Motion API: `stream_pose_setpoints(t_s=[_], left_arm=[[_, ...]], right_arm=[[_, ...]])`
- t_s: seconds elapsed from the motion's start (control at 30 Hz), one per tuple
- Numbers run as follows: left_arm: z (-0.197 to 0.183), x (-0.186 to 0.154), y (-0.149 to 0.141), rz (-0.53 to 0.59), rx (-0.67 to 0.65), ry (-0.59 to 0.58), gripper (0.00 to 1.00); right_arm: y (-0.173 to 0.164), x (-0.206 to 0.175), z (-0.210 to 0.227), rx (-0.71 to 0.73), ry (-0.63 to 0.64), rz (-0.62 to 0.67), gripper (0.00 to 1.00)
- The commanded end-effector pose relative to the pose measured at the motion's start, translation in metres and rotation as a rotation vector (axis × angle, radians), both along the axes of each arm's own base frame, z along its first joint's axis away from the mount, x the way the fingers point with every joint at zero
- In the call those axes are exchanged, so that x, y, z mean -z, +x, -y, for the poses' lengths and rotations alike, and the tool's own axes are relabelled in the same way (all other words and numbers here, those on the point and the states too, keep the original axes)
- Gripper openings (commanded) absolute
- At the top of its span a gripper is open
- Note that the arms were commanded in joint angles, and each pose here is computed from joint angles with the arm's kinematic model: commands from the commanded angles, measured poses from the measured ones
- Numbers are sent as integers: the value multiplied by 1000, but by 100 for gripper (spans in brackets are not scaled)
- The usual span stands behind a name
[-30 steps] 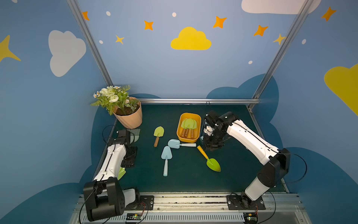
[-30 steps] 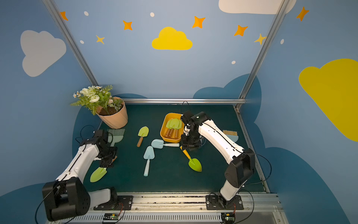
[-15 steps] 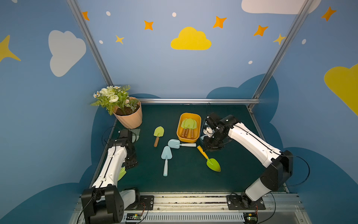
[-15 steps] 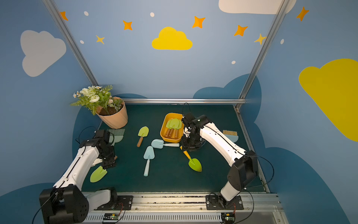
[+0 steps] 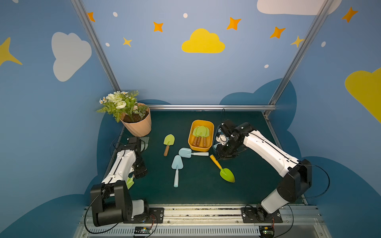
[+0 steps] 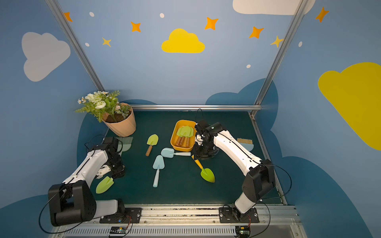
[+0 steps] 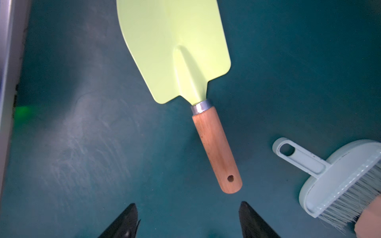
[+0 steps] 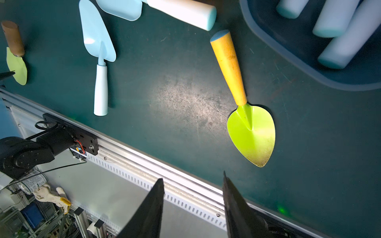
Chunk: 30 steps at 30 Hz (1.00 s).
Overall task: Sort the small shovels by color and place them into the storage box
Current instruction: Pick up the shovel from the corner of the board.
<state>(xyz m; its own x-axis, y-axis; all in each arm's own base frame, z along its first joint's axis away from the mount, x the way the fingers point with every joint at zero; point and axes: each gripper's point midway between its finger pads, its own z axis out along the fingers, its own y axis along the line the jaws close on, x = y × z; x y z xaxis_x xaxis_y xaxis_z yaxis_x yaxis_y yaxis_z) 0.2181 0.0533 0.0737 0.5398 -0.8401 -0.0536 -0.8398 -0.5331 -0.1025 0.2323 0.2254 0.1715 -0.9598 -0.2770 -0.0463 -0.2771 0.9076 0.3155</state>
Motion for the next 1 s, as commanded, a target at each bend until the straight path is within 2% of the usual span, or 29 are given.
stream_pose_setpoints(t_s=[0.0,0.23,0.47,0.6,0.83,0.97], left_arm=[[-9,1,11,30,-34,11,73],[-20,16,26,39,-19,-11,73],[-26,35,34,-9,11,-24,72],[-21,47,34,-49,27,-64,68],[-14,54,29,-70,51,-98,50],[-15,49,27,-65,60,-83,31]], right_arm=[[3,0,2,-11,10,8,48],[12,7,6,2,8,-4,48],[19,12,11,24,1,-13,48],[21,18,13,34,-5,-26,48],[24,21,14,49,-1,-30,47],[22,21,13,55,9,-34,47]])
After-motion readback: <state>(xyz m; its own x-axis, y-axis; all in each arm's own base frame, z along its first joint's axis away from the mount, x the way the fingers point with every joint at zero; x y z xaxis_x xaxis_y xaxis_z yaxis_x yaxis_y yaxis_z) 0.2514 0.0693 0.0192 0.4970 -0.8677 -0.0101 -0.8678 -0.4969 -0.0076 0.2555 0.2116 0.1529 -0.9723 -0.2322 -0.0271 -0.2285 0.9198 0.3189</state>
